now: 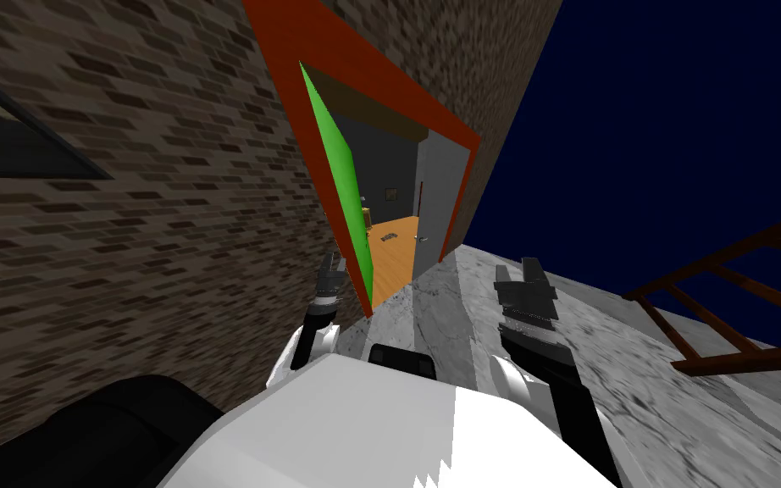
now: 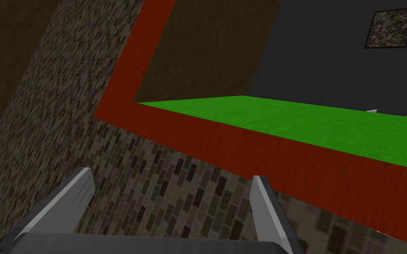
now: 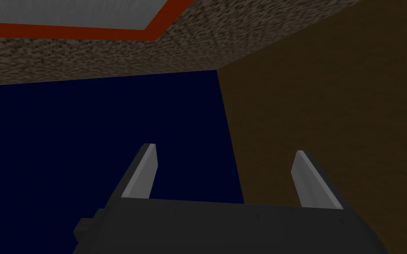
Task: Push the door open
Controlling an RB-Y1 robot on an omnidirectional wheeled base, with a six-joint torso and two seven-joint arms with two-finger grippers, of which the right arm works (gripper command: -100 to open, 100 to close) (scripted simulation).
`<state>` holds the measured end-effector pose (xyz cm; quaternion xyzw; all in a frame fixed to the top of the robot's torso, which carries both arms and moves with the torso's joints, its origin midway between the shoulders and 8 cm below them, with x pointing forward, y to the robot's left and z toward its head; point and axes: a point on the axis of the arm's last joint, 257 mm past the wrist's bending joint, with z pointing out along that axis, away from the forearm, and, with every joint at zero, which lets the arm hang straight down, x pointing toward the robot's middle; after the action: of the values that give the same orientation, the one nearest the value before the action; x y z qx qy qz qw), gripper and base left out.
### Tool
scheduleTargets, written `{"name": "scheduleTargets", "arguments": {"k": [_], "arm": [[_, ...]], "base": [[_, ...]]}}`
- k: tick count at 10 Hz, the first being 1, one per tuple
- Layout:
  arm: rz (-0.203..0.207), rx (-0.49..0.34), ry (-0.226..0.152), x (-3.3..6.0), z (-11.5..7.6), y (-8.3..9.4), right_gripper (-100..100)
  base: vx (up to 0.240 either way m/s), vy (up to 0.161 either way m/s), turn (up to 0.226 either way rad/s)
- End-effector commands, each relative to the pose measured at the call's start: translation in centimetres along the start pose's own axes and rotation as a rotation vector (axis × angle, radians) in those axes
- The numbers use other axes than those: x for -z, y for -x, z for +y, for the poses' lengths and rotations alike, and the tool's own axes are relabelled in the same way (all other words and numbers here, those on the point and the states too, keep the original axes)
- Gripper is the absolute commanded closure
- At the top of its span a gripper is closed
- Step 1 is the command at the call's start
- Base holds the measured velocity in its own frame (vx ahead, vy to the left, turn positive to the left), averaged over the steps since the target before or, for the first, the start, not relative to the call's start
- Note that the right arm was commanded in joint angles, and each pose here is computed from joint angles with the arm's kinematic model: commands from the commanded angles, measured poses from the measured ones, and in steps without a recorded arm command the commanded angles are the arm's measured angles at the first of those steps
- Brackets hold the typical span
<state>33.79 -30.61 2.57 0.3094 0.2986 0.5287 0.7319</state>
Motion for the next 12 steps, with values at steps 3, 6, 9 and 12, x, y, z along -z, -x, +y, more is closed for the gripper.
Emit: {"name": "scheduleTargets", "arguments": {"k": [3, 6, 9, 12], "arm": [[0.03, -0.01, -0.02, 0.19, -2.0, -1.0, -100], [0.056, -0.02, -0.04, 0.42, -3.9, -1.9, -100], [0.081, -0.03, -0.06, 0.7, -5.7, -2.8, -100], [0.102, -0.039, -0.078, 0.99, -7.4, -3.6, -100]], "base": [[0.094, -0.047, 0.046], [0.095, -0.05, 0.038], [0.103, -0.063, 0.046], [0.08, -0.047, 0.038]]}}
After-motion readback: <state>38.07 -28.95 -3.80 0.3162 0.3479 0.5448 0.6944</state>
